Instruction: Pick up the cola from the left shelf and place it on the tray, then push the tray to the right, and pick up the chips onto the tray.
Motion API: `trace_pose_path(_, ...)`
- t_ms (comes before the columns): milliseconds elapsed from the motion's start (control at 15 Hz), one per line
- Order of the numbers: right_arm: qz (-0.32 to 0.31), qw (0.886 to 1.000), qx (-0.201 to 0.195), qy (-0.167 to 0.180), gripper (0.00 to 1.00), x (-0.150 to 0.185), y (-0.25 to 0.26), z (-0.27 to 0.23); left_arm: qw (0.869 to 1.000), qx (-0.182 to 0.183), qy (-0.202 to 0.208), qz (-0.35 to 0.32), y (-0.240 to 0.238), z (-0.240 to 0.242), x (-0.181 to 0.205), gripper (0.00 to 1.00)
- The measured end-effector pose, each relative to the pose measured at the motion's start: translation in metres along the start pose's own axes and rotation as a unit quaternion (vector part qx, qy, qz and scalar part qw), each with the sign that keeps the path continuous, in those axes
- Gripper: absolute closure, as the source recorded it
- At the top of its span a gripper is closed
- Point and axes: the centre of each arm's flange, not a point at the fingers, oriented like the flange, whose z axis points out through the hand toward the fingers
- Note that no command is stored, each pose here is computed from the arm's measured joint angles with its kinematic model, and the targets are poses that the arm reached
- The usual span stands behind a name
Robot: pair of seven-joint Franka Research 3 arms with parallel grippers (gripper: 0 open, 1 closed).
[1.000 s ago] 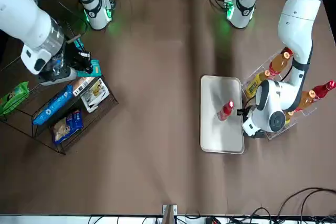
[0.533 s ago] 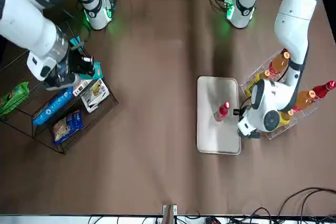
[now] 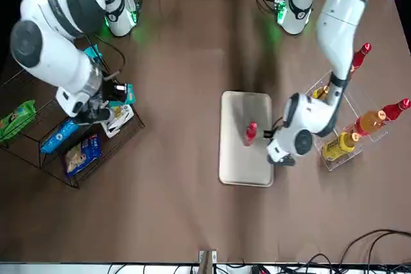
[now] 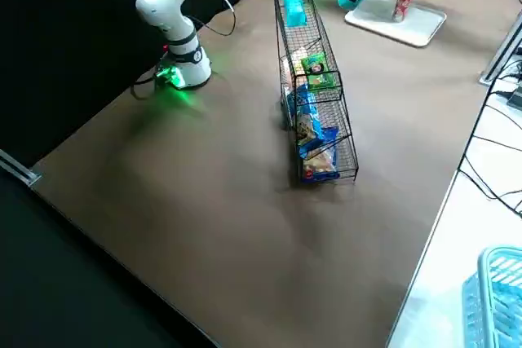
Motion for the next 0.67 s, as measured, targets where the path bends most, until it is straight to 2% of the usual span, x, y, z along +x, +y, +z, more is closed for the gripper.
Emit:
trace_pose_path(267,-0.008,1.000,-0.005,-0.012,1.00,0.017,-0.025,0.044,1.000,-0.007,0.004,-0.009,0.086,0.008,-0.011,0.95)
trace_pose_path(467,-0.005,1.000,0.017,-0.023,1.00,0.031,-0.045,0.082,1.000,-0.027,0.003,-0.005,0.137,0.018,-0.023,0.95)
trace_pose_path(667,0.019,0.999,0.024,-0.032,1.00,0.044,-0.053,0.114,0.999,-0.047,0.019,0.001,0.181,0.027,-0.035,0.95)
